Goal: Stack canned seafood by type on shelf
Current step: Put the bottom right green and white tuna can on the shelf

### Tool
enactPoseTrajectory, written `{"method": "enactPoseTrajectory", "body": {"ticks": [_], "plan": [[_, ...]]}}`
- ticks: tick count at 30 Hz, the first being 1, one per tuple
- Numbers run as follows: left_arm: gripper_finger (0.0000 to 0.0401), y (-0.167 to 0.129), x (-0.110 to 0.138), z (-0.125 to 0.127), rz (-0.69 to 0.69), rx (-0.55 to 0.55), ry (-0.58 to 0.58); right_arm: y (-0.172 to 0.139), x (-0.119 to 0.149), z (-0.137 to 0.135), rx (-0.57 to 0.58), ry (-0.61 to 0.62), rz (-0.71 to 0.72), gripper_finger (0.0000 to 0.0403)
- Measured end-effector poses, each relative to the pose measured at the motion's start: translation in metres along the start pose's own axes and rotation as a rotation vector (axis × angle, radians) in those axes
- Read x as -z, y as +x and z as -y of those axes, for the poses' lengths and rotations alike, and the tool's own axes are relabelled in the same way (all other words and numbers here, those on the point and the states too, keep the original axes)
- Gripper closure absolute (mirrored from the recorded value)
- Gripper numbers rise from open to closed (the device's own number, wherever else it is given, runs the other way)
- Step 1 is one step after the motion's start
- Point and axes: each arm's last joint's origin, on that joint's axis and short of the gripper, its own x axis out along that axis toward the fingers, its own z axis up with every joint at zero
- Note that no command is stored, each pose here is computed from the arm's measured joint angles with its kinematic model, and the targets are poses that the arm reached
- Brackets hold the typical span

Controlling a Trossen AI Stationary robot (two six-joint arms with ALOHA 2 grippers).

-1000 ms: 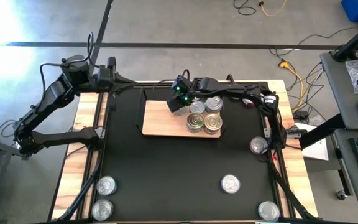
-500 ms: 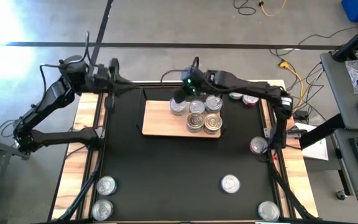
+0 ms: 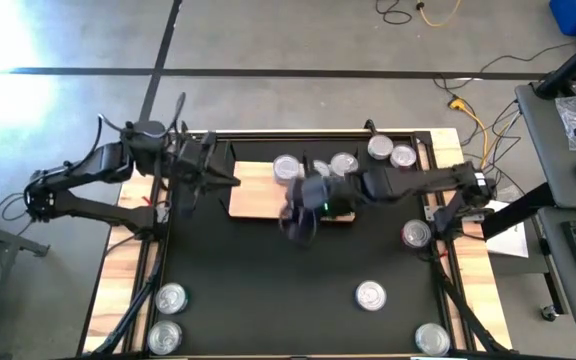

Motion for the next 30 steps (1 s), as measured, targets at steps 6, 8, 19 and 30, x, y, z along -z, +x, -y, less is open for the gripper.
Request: {"method": "enactPoseTrajectory", "body": {"ticks": [6,8,19,30], "plan": [[0.0401,0.005,0.005,0.025,-0.064,0.089,-0.208,-0.007,0.041,-0.042,0.009,0.046,-0.213,0.0369],[0.0401,0.008,0.006,0.035,-0.072,0.072,-0.226,-0.011,0.059,-0.060,0.011,0.072,-0.282,0.0369],[0.0401,0.032,0.010,0.078,-0.055,0.018,-0.232,-0.052,0.167,-0.150,0.057,0.259,-0.371,0.0369],[0.0401,0.078,0.022,0.082,-0.080,0.014,-0.111,-0.058,0.244,-0.158,0.189,0.510,-0.682,0.0369]]}}
